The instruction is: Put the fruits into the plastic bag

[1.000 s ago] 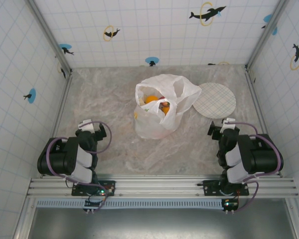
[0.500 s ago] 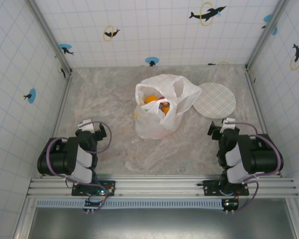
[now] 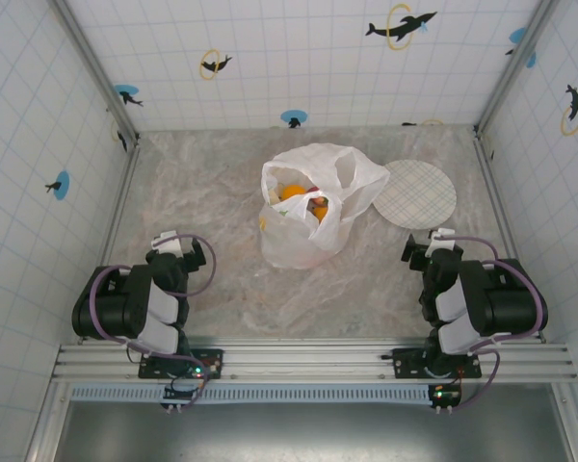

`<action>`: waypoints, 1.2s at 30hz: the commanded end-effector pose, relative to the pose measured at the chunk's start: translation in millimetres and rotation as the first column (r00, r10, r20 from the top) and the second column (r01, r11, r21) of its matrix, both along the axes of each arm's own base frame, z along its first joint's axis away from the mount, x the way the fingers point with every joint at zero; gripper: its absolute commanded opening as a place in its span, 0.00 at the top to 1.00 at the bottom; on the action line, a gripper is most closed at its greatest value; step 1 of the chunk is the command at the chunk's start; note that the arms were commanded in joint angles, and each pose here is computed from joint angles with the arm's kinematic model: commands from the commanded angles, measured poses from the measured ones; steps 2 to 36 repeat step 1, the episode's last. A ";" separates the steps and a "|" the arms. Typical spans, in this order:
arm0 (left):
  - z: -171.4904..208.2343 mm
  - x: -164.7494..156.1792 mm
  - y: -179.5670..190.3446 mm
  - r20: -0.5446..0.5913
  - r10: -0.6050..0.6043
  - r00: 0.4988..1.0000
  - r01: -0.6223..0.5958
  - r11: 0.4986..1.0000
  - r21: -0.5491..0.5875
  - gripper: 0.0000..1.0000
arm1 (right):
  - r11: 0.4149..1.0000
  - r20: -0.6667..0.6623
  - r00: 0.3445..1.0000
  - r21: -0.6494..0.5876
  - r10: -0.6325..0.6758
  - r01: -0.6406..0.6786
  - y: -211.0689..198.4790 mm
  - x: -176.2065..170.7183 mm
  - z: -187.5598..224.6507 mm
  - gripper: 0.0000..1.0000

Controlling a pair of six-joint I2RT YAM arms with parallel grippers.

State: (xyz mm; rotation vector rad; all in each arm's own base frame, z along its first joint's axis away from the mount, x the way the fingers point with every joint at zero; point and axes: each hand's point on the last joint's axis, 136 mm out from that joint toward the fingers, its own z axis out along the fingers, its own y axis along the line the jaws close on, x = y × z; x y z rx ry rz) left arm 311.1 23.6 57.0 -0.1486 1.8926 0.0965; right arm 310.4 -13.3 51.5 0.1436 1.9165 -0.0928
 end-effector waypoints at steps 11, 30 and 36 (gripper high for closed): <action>3.3 -0.9 0.6 0.020 0.001 1.000 -0.001 1.000 -0.018 0.02 | 1.000 0.019 1.000 0.003 -0.004 0.003 -0.6 -3.6 3.1 0.00; 3.3 -0.9 0.6 0.020 0.001 1.000 -0.001 1.000 -0.018 0.02 | 1.000 0.019 1.000 0.003 -0.004 0.003 -0.6 -3.6 3.1 0.00; 3.3 -0.9 0.6 0.020 0.001 1.000 -0.001 1.000 -0.018 0.02 | 1.000 0.019 1.000 0.003 -0.004 0.003 -0.6 -3.6 3.1 0.00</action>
